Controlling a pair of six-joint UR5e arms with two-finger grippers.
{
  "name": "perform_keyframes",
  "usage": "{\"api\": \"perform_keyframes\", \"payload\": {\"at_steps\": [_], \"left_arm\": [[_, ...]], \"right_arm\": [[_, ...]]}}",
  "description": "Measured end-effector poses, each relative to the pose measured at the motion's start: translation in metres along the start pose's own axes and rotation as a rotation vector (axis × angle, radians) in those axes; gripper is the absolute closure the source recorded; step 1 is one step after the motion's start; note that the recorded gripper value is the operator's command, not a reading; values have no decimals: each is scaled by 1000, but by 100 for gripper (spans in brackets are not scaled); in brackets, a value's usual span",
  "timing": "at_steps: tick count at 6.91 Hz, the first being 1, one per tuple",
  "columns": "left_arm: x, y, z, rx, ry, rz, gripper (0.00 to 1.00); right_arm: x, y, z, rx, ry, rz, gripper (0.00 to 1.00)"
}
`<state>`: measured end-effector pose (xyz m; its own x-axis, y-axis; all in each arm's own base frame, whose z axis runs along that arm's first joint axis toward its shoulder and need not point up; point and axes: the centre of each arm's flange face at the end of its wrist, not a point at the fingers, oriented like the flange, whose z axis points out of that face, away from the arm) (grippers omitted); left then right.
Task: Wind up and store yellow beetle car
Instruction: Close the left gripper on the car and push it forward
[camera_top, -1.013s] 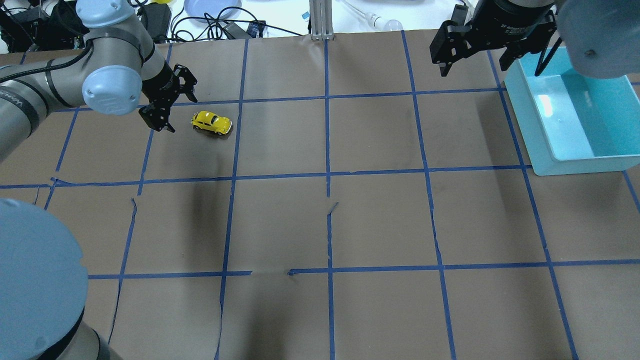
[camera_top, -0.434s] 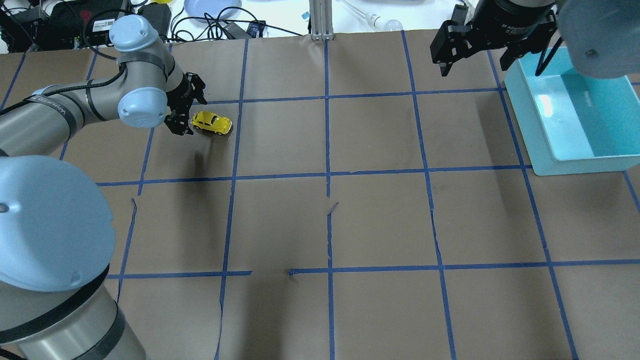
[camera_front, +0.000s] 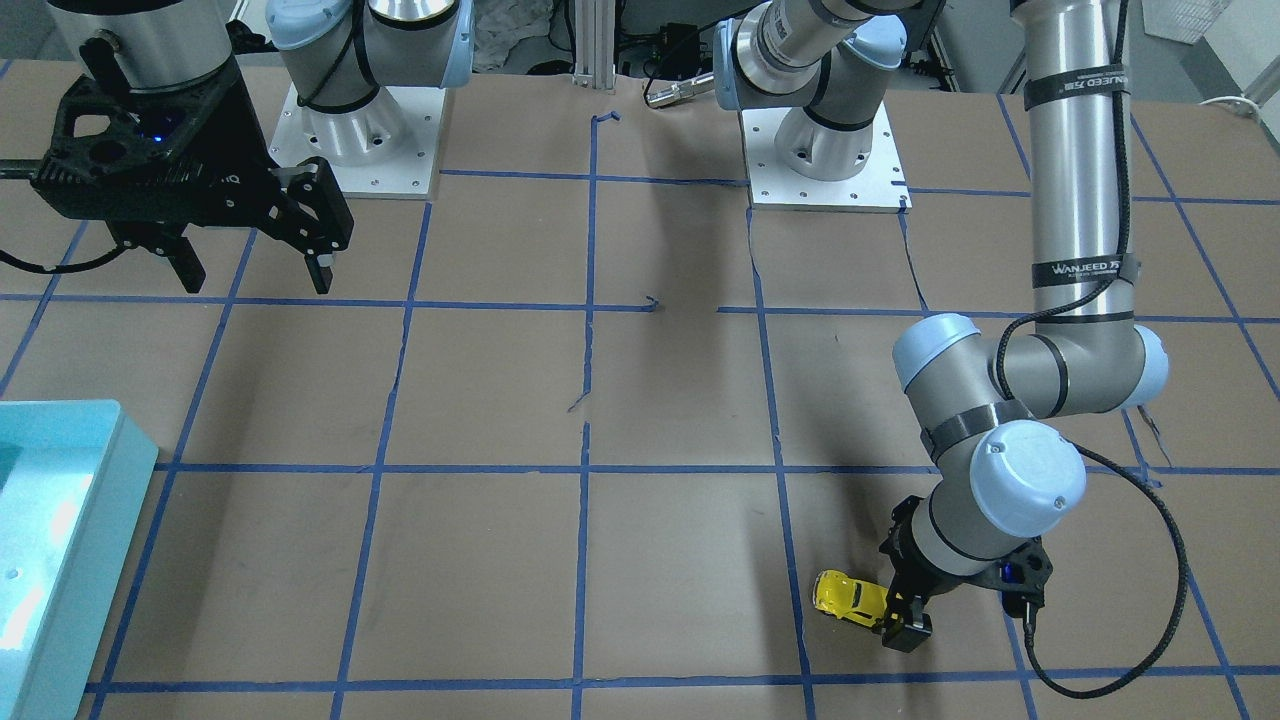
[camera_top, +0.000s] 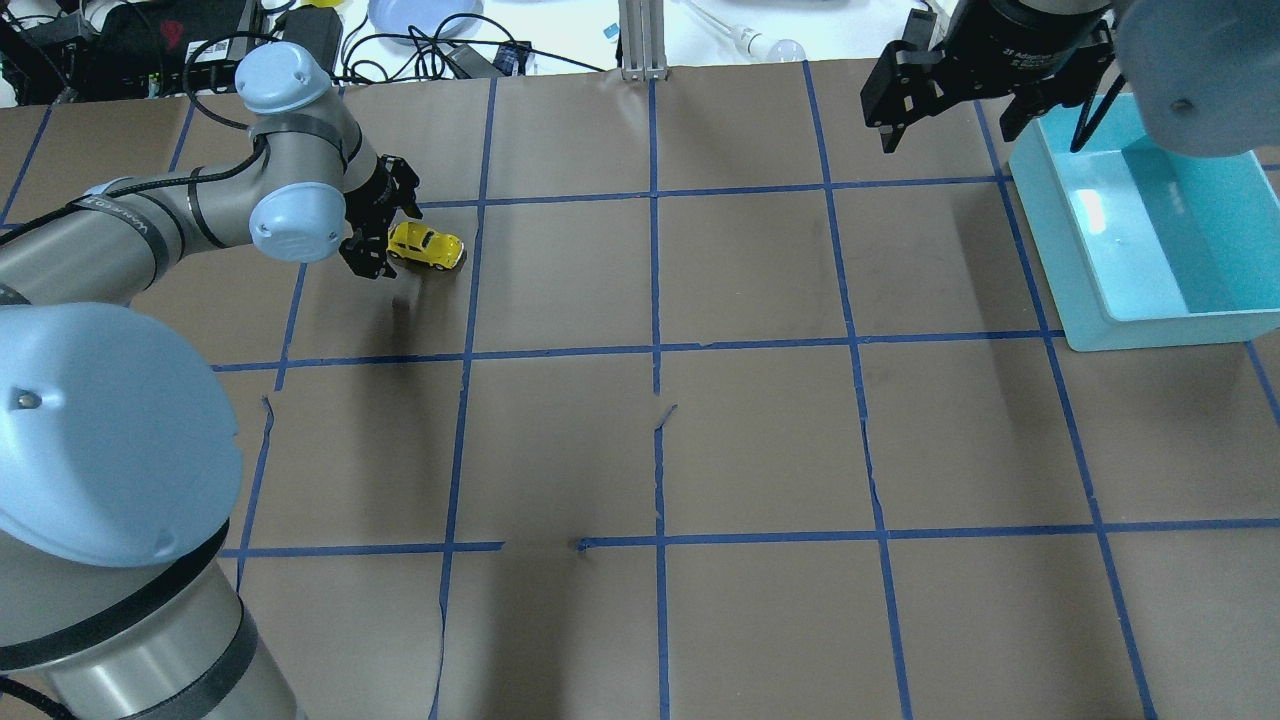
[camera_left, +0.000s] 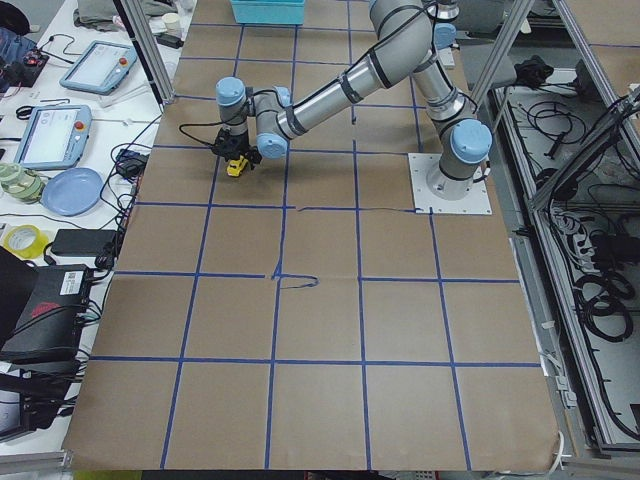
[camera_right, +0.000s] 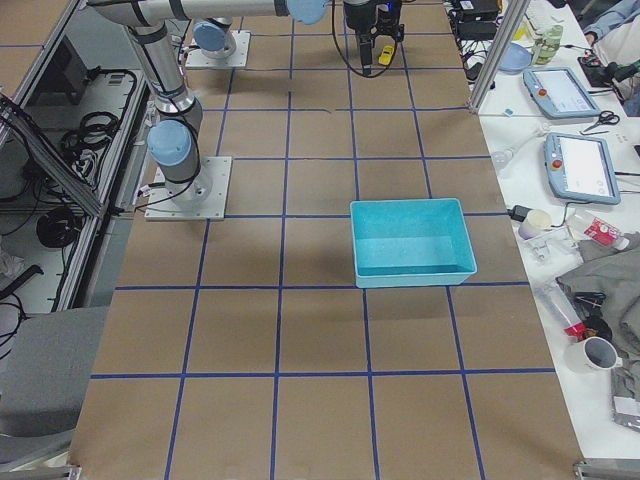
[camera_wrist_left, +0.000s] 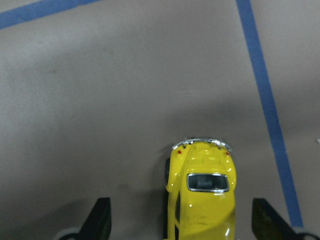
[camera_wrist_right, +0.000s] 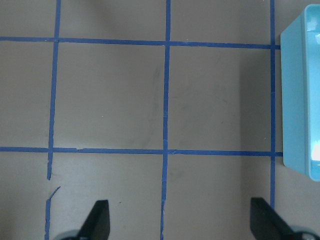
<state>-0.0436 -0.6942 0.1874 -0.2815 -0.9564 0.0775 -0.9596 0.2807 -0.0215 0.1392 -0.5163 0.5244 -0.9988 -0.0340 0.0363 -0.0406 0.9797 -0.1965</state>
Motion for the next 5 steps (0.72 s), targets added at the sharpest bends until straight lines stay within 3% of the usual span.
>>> {"api": "perform_keyframes", "payload": {"at_steps": [1,2,3,4,5], "left_arm": [[0,0,3,-1,-3,-1,7],[0,0,3,-1,-3,-1,58],[1,0,3,-1,-2,-2,86],[2,0,1,3,6,-1,100],[4,-1,-2,8,19,1,100]], "right_arm": [[0,0,0,0,0,-1,0],[0,0,0,0,0,-1,0],[0,0,0,0,0,0,0],[0,0,0,0,0,-1,0],[0,0,0,1,0,-1,0]]}}
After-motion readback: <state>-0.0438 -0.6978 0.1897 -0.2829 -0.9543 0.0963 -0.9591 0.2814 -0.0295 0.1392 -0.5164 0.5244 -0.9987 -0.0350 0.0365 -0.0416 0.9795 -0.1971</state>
